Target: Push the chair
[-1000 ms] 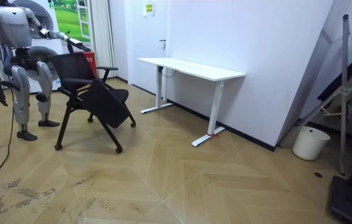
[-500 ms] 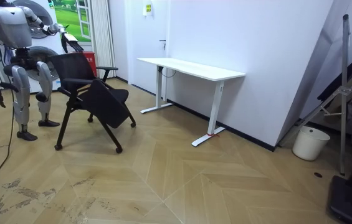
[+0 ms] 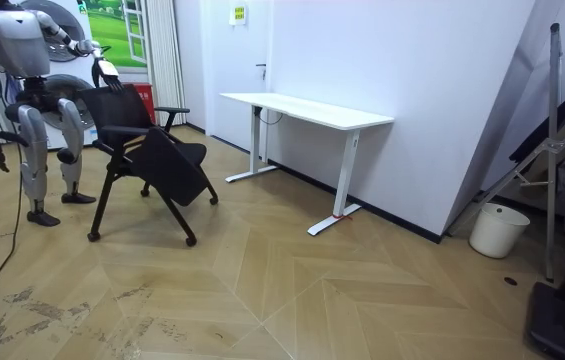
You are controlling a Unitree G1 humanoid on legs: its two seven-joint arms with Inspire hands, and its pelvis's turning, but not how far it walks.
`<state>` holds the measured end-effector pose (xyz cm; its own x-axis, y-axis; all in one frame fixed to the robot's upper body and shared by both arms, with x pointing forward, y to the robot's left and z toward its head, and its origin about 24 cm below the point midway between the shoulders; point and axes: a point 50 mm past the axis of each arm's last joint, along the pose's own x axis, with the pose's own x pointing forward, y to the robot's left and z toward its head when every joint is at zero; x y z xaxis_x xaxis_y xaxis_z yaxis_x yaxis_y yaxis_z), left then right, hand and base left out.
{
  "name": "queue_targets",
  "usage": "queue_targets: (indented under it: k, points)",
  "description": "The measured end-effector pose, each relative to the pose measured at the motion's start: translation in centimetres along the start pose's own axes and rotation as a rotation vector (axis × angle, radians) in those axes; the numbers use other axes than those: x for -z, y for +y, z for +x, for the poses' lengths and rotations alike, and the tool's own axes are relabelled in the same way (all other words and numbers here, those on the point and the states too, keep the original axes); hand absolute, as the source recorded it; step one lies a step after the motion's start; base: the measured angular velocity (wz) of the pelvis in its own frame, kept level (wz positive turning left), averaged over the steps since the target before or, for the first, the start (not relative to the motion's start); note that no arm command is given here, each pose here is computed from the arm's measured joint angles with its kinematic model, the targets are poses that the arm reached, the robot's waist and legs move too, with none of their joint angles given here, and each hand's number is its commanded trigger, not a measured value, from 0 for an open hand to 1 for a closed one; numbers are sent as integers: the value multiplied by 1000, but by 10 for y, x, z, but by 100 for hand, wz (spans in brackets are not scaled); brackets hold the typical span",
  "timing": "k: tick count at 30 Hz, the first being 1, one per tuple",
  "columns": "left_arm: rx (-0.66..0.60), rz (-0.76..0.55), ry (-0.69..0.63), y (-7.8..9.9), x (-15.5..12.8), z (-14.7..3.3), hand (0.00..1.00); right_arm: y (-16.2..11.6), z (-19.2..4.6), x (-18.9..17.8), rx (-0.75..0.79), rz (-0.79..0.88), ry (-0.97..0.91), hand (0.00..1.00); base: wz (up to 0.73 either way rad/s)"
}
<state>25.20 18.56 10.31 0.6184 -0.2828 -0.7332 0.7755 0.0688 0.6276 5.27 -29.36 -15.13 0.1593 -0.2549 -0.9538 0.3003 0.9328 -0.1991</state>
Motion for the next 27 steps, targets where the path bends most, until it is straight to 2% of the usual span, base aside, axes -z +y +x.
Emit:
queue_targets:
  k: [6, 12, 17, 21, 27]
  points:
    - [-5, -39, 12, 1, 9, 1, 0, -2, 0, 1, 25, 13, -1, 0, -3]
    - [-48, -94, 67, -3, 28, 16, 0, -6, -1, 7, 59, 91, -3, 0, -4]
    - [-172, -216, 130, -12, 50, 27, 0, -8, -1, 11, 79, 143, -9, 0, -12]
    - [-276, -276, 185, -29, 66, 43, 0, -8, -2, 14, 105, 165, -7, 0, -17]
    - [-418, -282, 195, -44, 67, 54, 0, -10, -3, 22, 116, 158, -20, 0, -8]
